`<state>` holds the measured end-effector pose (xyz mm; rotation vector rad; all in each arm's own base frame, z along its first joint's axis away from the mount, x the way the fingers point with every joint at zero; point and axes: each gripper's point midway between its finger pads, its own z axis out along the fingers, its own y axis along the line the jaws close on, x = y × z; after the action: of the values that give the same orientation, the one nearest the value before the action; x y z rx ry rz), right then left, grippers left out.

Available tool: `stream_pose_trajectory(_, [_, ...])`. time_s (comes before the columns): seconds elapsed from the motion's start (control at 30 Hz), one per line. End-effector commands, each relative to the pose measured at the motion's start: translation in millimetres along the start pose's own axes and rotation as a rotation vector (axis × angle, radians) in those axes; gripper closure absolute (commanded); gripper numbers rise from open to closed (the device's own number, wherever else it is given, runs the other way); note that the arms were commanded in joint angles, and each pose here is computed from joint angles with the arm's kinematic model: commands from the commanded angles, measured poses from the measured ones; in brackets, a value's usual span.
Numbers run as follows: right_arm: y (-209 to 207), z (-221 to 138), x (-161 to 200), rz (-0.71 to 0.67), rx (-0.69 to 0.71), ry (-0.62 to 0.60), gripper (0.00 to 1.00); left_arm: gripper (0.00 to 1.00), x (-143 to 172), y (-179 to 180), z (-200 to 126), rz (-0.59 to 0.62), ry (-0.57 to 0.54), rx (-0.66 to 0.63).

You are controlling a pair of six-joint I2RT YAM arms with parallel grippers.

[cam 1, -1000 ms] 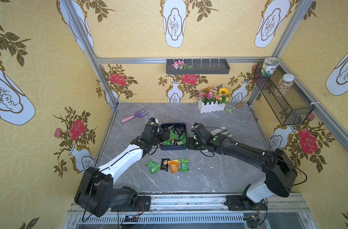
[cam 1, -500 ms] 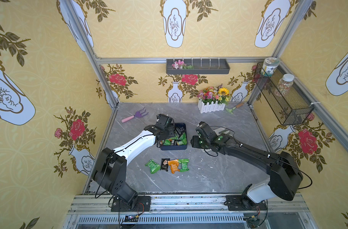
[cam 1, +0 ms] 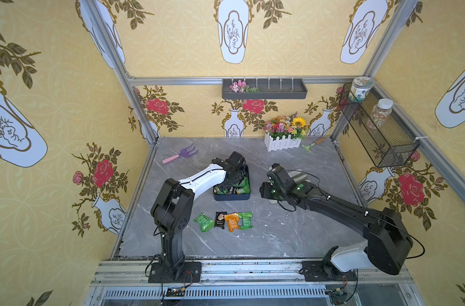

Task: Take the cookies out of the storage box
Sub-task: Pick up the cookie from the storage box.

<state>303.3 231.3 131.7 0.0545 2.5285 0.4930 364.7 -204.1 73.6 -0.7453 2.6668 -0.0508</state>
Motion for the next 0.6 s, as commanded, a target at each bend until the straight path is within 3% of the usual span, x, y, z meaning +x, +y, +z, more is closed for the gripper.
stream_pose_trajectory(0.0, [-2, -2, -6, -0.002, -0.007, -0.026, 0.49, 0.43, 5, 18, 2, -0.027, -0.003, -0.099])
stream_pose_trajectory(0.17, [-6, -1, -5, 0.008, -0.009, -0.023, 0.5, 0.43, 1, 27, -6, -0.042, -0.043, -0.154])
stream_pose_trajectory(0.4, [-6, -1, -5, 0.011, -0.022, -0.019, 0.5, 0.38, -16, 24, -29, -0.051, -0.13, -0.128])
stream_pose_trajectory(0.57, [-6, -2, -5, 0.015, -0.024, -0.021, 0.5, 0.39, -13, 33, -40, -0.092, -0.127, -0.128])
